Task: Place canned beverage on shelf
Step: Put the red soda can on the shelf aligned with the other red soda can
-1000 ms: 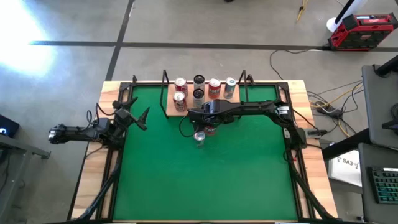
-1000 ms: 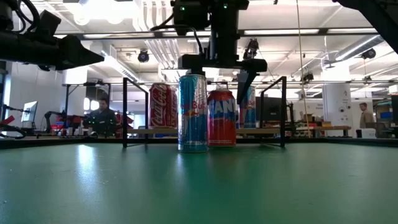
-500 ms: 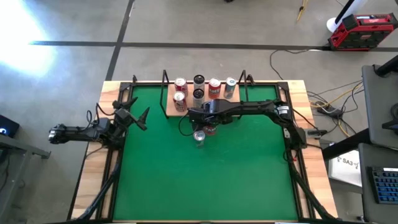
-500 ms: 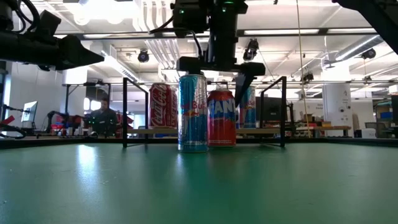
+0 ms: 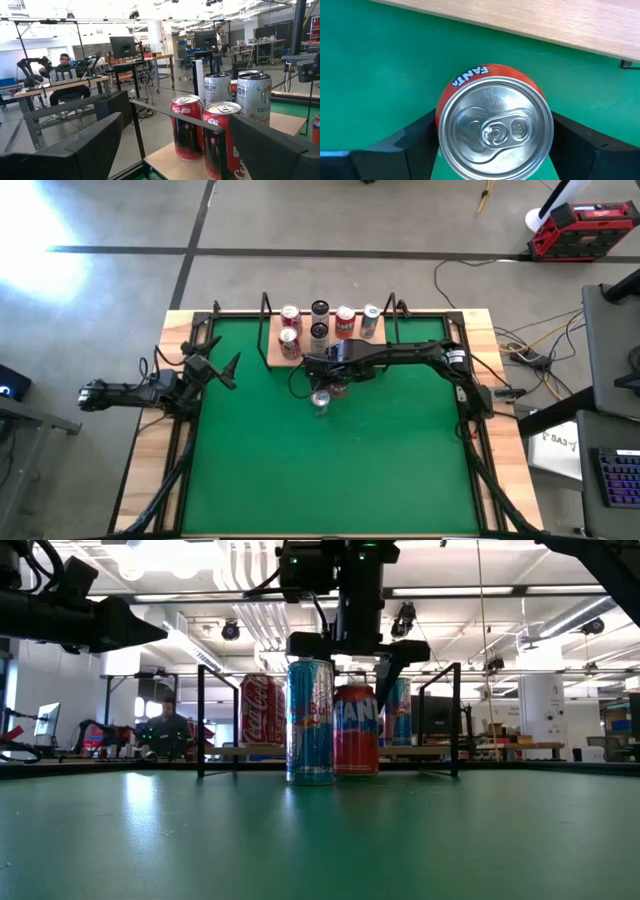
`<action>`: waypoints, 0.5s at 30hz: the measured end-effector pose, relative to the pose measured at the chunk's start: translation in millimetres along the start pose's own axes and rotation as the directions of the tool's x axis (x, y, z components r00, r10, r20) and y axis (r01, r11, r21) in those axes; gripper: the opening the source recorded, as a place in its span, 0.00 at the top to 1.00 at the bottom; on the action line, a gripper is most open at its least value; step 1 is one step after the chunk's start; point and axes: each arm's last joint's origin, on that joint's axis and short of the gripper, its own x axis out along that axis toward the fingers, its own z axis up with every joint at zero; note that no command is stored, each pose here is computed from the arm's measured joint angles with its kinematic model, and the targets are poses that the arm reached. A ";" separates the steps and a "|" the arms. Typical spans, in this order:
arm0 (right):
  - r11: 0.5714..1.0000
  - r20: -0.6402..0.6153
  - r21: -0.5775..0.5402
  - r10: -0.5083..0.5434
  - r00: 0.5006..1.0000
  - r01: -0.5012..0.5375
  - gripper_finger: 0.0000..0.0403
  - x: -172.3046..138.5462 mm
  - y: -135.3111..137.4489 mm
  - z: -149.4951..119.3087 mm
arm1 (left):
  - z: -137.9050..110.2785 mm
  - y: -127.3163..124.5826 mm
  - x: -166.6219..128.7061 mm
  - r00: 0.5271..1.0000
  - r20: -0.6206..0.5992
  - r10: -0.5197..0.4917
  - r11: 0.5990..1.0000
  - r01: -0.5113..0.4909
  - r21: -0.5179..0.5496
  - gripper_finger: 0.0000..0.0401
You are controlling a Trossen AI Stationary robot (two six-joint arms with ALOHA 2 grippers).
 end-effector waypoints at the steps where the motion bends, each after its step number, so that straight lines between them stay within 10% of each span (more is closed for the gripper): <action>1: 1.000 -0.003 0.001 0.004 1.000 -0.004 0.28 -1.7 -0.4 0.0 | 0.0 0.0 0.0 1.000 0.000 0.000 1.000 0.000 0.000 0.14; 15: 1.000 0.064 -0.019 -0.003 0.998 0.004 0.28 -53.3 -31.2 10.1 | 0.0 0.0 0.0 1.000 0.000 0.001 1.000 -0.001 0.000 0.14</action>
